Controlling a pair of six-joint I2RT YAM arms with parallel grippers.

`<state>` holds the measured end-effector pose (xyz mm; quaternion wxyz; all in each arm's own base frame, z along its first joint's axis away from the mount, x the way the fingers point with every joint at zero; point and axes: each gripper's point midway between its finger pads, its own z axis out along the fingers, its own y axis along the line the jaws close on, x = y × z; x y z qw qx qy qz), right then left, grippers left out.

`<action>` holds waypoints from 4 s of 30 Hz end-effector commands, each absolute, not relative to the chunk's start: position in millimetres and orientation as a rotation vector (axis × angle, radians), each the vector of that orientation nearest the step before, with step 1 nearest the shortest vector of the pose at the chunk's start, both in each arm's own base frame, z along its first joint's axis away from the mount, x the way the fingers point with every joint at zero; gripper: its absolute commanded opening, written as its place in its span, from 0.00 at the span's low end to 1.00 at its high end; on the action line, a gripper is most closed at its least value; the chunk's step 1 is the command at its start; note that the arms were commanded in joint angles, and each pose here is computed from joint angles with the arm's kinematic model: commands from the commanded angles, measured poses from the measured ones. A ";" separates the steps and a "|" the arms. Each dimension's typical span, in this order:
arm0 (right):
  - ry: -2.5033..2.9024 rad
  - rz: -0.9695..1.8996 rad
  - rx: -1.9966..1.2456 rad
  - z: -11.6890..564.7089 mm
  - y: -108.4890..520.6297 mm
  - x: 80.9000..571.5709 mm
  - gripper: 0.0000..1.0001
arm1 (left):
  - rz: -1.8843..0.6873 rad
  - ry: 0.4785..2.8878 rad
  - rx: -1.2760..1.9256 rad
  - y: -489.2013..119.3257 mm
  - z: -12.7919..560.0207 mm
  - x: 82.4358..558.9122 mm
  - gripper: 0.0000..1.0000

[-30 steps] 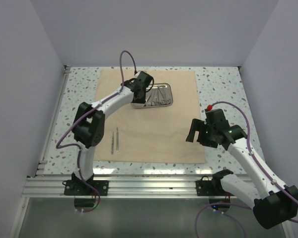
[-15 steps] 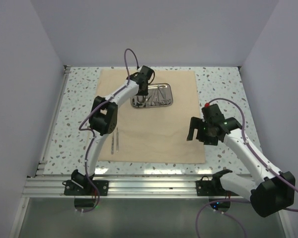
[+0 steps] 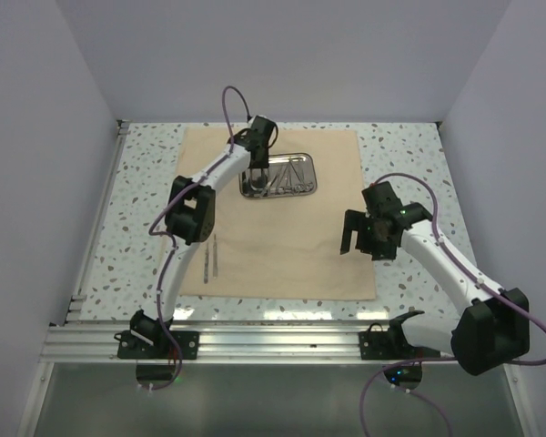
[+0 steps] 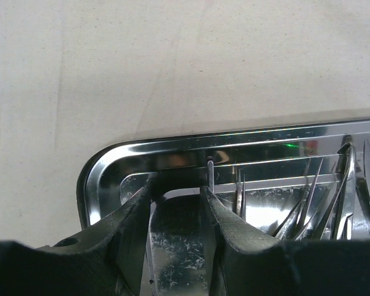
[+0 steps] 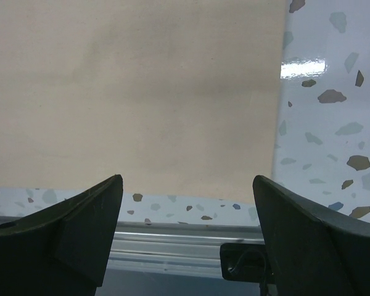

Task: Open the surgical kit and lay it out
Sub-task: Pick up the medical item from the container, then place the medical item in the surgical kit.

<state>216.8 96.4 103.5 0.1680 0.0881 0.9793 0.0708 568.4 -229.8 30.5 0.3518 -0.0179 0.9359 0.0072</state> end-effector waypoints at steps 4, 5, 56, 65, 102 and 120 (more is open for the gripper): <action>2.747 0.189 0.221 111.7 95.6 229.7 0.90 | -0.052 2.324 -0.052 -244.4 68.5 580.4 0.41; 2.746 0.185 0.220 111.4 95.5 230.1 0.90 | -0.057 2.310 -0.059 -244.6 74.5 581.8 0.41; 2.768 0.156 0.187 101.7 94.3 233.7 0.90 | 0.182 2.625 0.077 -214.9 -66.0 529.4 0.17; 2.767 0.154 0.181 101.6 94.3 234.8 0.90 | 0.163 2.662 0.101 -216.9 -77.4 522.1 0.00; 2.721 0.281 0.217 113.2 105.8 228.8 0.90 | 0.047 2.340 0.032 -190.5 143.0 520.4 0.00; 2.696 0.386 0.213 106.4 114.1 217.8 0.90 | 0.036 2.477 -0.086 -133.2 91.1 327.2 0.00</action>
